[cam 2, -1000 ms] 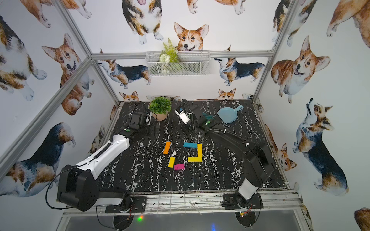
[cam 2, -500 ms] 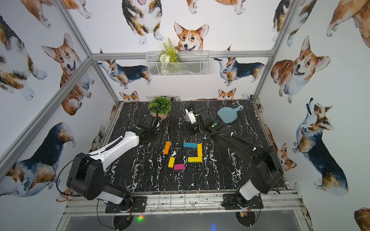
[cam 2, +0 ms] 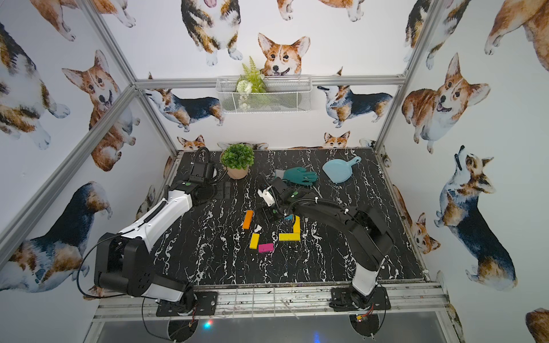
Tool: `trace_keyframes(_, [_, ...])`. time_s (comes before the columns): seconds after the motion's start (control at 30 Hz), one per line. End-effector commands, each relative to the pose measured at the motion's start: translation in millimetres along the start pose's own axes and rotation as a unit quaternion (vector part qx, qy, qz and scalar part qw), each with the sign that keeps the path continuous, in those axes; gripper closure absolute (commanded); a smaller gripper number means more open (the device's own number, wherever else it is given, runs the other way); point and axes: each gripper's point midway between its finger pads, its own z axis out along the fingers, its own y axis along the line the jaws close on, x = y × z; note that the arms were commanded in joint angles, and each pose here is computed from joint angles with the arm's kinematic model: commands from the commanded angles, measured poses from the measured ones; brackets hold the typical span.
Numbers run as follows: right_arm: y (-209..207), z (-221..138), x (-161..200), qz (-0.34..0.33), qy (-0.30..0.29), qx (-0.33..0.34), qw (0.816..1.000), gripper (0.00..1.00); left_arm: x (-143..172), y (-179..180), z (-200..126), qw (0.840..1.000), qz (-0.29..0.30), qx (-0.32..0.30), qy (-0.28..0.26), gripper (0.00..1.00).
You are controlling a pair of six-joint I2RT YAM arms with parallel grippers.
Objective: Assemble the letter p with building blocks
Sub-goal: Adjust the building block at the center of the board.
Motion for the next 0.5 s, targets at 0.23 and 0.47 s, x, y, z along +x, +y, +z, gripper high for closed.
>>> trace_keyframes(0.23, [37.7,28.3,52.4,0.016,0.122,-0.049,0.991,0.09,-12.9,13.9,-7.7,0.998,-0.047,0.024,-0.029,0.00])
trace_keyframes(0.47, [38.0,33.8,80.4,0.025,0.172,-0.045,0.984,0.10,-12.9,14.8,-4.7,0.998,-0.052,0.030,-0.029,0.00])
